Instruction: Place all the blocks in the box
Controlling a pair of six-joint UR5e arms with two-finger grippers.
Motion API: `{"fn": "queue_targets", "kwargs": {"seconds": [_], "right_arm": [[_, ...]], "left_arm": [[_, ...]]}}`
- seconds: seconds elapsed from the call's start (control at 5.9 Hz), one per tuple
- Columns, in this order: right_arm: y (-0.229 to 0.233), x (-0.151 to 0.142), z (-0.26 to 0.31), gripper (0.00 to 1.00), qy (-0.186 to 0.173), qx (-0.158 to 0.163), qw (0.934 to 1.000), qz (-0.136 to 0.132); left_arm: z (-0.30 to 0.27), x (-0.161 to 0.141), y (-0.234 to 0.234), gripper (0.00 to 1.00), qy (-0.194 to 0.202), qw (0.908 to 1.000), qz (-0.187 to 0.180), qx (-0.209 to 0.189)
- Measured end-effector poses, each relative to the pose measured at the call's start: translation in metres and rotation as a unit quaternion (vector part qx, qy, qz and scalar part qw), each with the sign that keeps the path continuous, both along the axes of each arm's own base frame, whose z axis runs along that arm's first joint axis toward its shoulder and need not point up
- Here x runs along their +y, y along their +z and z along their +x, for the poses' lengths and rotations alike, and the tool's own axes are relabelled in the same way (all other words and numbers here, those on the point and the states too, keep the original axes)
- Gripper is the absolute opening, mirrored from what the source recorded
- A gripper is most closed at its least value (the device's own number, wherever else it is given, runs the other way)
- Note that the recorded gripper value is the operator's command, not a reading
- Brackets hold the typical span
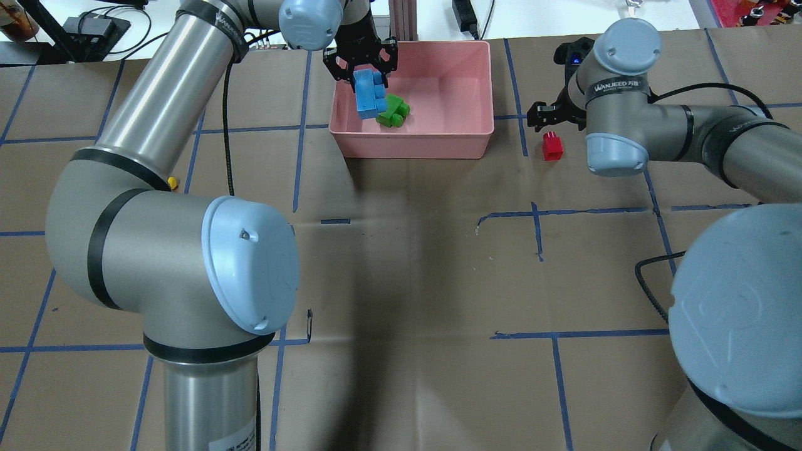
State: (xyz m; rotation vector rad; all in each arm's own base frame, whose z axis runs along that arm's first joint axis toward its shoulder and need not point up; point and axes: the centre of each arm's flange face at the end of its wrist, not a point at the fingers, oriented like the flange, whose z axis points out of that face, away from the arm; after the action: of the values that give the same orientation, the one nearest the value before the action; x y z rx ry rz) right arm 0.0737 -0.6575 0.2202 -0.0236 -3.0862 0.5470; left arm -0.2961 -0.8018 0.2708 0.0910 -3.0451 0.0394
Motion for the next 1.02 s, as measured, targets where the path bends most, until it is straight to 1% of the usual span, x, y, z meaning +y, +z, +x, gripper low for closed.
{"fn": "queue_targets", "kwargs": {"seconds": [0.17,0.34,0.51,0.68,0.85,1.02], "right_arm": [[-0.011,-0.003,-0.001,0.89,0.0,0.0,1.0,-0.008],[-0.021,-0.005,0.0,0.87,0.001,0.0,0.9999,-0.012],[-0.028,-0.004,0.001,0.85,0.001,0.0,0.9999,-0.01],[-0.037,0.002,0.002,0.83,0.002,0.0,1.0,-0.003],[-0.043,0.009,0.003,0.59,0.001,-0.001,1.0,0.006],[-0.046,0.013,0.004,0.23,0.001,-0.001,0.9999,0.011]], "left_arm": [[-0.006,-0.004,0.001,0.97,-0.001,0.9997,-0.026,0.004],[-0.008,-0.006,0.012,0.98,-0.002,0.9987,-0.049,0.008],[-0.006,-0.001,0.038,0.97,-0.002,0.9981,-0.061,0.009],[0.007,0.014,0.083,0.98,0.0,0.9985,-0.055,0.004],[0.036,0.034,0.131,0.98,-0.001,0.999,-0.042,-0.016],[0.074,0.053,0.168,0.98,-0.006,0.9985,-0.034,-0.043]]}}
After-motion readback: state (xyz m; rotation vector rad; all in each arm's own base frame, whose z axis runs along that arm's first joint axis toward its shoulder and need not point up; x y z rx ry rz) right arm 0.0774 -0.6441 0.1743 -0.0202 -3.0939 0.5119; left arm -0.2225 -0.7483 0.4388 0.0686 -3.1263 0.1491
